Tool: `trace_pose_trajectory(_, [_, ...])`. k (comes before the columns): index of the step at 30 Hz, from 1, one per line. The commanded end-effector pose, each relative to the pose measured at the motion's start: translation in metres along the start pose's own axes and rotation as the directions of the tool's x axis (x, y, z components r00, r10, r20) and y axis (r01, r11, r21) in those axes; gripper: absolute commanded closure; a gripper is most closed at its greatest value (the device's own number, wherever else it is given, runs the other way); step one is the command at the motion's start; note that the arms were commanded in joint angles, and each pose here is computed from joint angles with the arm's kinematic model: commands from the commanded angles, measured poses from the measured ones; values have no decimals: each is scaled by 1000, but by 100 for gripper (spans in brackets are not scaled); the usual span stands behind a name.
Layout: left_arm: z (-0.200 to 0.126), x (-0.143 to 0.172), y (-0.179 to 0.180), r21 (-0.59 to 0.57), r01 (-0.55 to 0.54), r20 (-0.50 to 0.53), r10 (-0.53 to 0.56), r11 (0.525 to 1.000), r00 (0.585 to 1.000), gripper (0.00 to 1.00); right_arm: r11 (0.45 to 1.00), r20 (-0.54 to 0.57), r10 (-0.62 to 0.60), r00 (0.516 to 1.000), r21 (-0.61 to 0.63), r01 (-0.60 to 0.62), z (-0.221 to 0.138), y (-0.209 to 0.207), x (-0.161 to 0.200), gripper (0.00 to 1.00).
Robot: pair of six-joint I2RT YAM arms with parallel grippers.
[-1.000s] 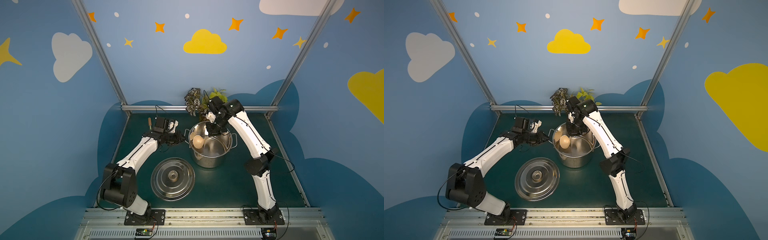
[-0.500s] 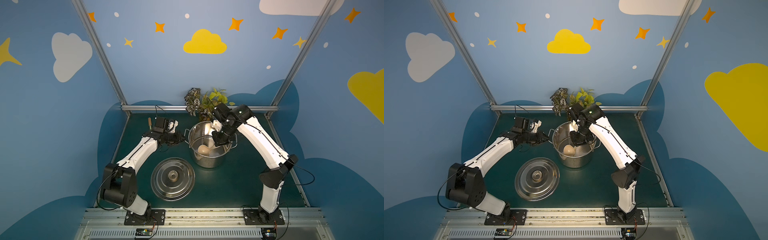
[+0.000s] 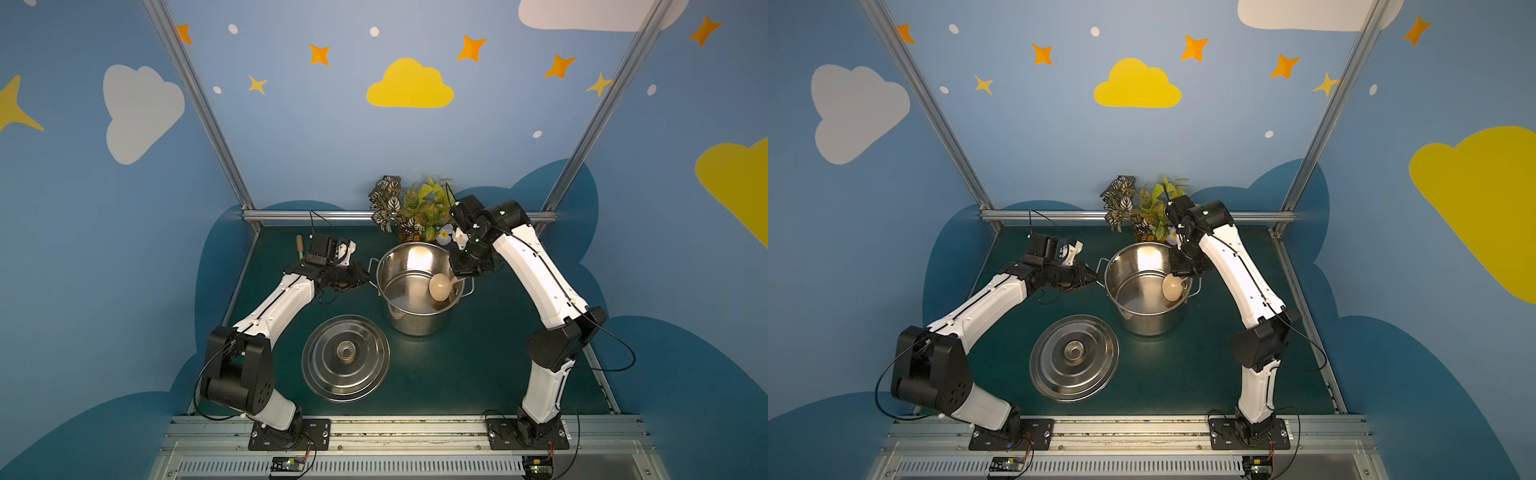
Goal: Stir the soup with a spoon
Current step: Stir the soup in the pan with a stick.
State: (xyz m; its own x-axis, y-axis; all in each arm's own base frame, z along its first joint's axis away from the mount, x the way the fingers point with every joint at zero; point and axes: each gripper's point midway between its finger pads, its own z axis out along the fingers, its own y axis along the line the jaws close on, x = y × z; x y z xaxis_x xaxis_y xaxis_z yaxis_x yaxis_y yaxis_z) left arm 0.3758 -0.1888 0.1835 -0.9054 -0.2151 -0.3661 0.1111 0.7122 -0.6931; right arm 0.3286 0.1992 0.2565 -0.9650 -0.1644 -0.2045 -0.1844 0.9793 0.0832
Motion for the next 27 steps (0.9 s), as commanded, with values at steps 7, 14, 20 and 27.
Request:
trace_pose_trajectory(7, [-1,9,7,-13,-20,-24,20,1000,1000,95,995,-150,-5,989,-96,-9,11,34,6,100])
trace_pose_trajectory(14, [-1,9,6,-13,-22,-22,22,1000,1000,95,972,-145,-110,983,-223,76,12,84,12,100])
trace_pose_trajectory(20, [0,9,6,-10,-20,-24,20,1000,1000,94,956,-157,-208,966,-241,166,1,104,42,100])
trace_pose_trajectory(27, [0,9,7,-12,-22,-24,21,1000,999,94,966,-185,-236,954,-153,209,-14,85,79,100])
